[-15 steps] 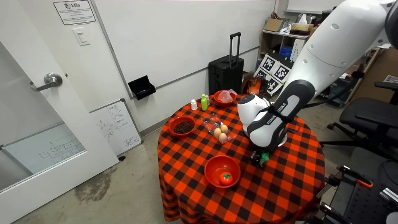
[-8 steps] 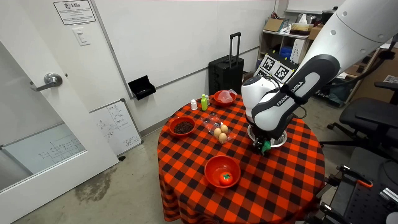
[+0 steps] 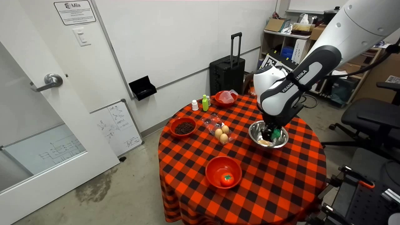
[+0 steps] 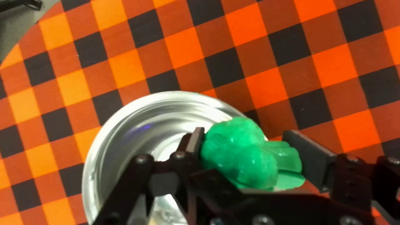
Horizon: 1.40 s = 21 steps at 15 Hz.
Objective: Place the broccoli inside the silver basin
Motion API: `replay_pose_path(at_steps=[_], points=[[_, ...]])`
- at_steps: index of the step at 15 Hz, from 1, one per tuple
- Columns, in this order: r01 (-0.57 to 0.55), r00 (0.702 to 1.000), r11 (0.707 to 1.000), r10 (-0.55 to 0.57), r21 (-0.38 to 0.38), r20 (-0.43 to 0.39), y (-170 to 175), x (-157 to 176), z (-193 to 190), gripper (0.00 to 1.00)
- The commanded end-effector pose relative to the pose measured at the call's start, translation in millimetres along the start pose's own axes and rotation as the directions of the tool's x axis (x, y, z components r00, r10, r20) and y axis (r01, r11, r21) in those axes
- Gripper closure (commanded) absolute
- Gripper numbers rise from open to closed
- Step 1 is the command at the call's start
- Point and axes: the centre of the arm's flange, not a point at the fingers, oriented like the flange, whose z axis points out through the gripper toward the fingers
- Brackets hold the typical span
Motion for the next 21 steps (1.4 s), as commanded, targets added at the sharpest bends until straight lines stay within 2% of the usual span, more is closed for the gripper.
replay_pose_path(at_steps=[1, 6, 13, 15, 18, 21], points=[[-0.025, 1.0, 0.999, 0.025, -0.032, 0.009, 34.1, 25.4, -0.7, 0.61], [-0.04, 0.999, 0.999, 0.04, -0.015, 0.036, 56.1, 52.2, 22.4, 0.61], [-0.039, 0.996, 0.999, 0.04, -0.014, 0.075, 57.4, 80.8, 67.0, 0.61], [-0.044, 0.996, 0.999, 0.045, -0.018, 0.078, 58.2, 85.9, 73.4, 0.46], [-0.049, 0.995, 0.999, 0.051, -0.019, 0.09, 59.4, 92.7, 83.0, 0.08], [-0.053, 0.993, 0.998, 0.055, -0.02, 0.101, 59.9, 96.5, 88.0, 0.0]])
